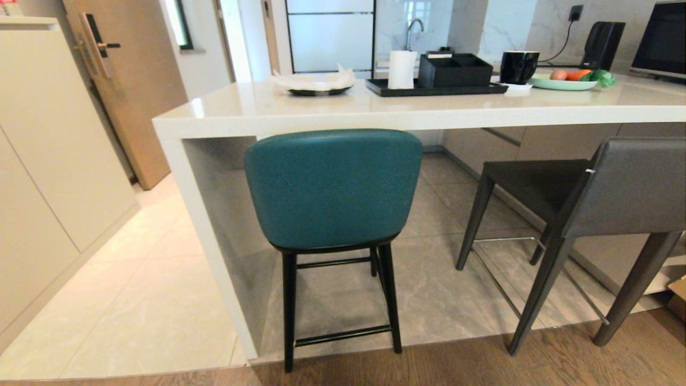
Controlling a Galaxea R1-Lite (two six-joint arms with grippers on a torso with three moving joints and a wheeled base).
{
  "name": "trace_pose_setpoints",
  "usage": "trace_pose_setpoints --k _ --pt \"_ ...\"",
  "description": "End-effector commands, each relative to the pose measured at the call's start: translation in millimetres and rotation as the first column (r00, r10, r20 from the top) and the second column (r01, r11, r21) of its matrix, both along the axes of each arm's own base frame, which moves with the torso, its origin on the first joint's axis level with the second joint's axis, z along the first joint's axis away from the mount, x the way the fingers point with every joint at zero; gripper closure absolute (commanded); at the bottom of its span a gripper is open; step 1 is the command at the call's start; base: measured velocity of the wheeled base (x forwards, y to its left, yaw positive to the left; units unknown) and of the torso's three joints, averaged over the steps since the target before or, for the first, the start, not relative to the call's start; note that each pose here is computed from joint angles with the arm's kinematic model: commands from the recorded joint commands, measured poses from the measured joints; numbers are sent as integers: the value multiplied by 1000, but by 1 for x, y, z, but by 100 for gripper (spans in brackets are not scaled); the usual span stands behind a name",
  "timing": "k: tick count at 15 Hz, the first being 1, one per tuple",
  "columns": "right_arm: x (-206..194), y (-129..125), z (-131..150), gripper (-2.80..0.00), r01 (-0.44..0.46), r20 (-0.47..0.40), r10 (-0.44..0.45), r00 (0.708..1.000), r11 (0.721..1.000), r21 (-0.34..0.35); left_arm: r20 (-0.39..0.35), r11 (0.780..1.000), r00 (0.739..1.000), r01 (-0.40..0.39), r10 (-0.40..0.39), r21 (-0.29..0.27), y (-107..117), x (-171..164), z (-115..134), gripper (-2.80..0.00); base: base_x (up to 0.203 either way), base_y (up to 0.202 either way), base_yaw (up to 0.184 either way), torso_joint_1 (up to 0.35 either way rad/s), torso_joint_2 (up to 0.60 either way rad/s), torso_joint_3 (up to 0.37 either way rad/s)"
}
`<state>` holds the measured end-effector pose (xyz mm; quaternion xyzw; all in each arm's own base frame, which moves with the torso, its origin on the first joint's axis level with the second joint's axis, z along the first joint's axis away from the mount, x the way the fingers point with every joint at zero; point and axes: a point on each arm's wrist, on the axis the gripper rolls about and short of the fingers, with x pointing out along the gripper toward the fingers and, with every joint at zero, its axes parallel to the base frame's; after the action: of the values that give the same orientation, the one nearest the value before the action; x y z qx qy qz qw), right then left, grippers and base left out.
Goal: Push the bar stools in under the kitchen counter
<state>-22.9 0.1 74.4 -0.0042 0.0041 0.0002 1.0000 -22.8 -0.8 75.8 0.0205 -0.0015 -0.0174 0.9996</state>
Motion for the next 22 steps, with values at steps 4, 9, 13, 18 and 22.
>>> trace_pose_setpoints --k 4,9,13,18,22 --pt "0 0 0 0 0 -2 0 1000 1000 -1 -2 1000 1000 -6 6 -1 0 0 0 0 0 0 0 0 0 0" --pt "0 0 0 0 0 -2 0 1000 1000 -1 -2 1000 1000 -6 6 -1 0 0 0 0 0 0 0 0 0 0" --pt "0 0 0 0 0 -2 0 1000 1000 -1 -2 1000 1000 -6 6 -1 0 0 0 0 1 -162 0 3 1 1" --pt "0 0 0 0 0 -2 0 1000 1000 -1 -2 1000 1000 -6 6 -1 0 0 0 0 0 -193 0 2 4 4" --pt "0 0 0 0 0 -2 0 1000 1000 -1 -2 1000 1000 -6 6 -1 0 0 0 0 0 -196 1 -1 3 3"
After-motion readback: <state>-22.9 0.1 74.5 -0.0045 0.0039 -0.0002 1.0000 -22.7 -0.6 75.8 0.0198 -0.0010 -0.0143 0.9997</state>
